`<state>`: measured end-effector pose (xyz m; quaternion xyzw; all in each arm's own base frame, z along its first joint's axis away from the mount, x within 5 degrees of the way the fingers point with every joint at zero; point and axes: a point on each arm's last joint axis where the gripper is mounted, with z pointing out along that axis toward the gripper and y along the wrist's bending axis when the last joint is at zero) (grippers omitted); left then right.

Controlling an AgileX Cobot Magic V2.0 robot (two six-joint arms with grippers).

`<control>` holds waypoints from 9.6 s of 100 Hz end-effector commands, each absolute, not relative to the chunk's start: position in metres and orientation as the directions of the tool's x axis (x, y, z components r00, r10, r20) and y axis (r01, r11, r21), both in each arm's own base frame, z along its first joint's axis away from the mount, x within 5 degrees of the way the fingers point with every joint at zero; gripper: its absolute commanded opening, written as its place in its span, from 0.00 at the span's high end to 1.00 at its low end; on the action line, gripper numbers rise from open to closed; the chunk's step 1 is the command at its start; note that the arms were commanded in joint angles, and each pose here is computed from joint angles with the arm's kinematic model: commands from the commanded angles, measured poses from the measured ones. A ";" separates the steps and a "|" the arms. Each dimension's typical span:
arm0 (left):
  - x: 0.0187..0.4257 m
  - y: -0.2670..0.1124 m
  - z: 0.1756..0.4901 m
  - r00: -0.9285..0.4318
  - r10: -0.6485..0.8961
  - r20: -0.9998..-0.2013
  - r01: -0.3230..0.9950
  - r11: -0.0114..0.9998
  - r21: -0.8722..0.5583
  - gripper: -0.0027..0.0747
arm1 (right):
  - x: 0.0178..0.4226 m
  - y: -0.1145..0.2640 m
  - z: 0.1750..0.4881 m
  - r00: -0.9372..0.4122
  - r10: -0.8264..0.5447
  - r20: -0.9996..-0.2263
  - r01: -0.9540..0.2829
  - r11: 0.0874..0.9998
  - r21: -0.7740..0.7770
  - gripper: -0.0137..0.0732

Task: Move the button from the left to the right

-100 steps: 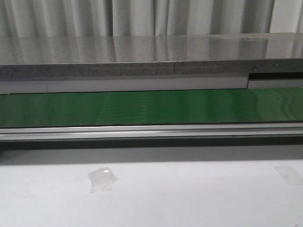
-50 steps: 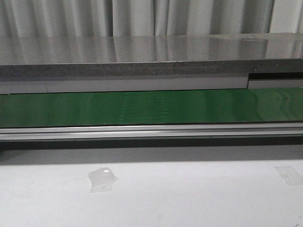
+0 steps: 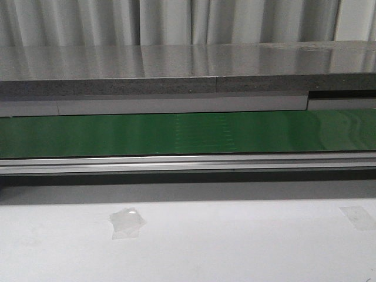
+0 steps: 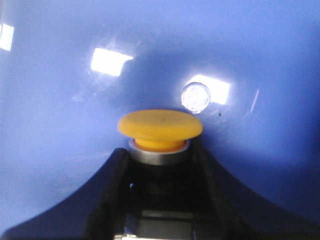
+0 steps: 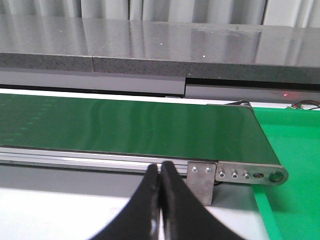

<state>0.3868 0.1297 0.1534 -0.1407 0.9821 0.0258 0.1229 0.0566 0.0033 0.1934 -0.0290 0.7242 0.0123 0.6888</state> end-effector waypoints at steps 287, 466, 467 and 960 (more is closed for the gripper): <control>0.344 0.028 0.342 -0.779 0.013 -0.627 0.074 0.995 -0.071 0.35 | 0.054 0.003 0.208 0.072 -0.034 -0.997 -0.054 0.998 -0.038 0.92; 0.083 -0.003 0.306 0.006 0.043 -0.999 0.036 0.998 0.043 0.49 | 0.054 0.003 0.208 0.081 -0.034 -0.996 -0.054 0.998 -0.038 0.92; 0.083 -0.003 0.306 0.006 0.043 -0.999 0.036 0.998 0.043 0.50 | 0.054 0.003 0.208 0.081 -0.034 -0.996 -0.054 0.998 -0.038 0.92; 0.083 -0.003 0.306 0.006 0.043 -0.999 0.036 0.998 0.043 0.99 | 0.377 0.033 0.339 -0.801 -0.221 -0.557 -0.239 0.970 -0.041 0.67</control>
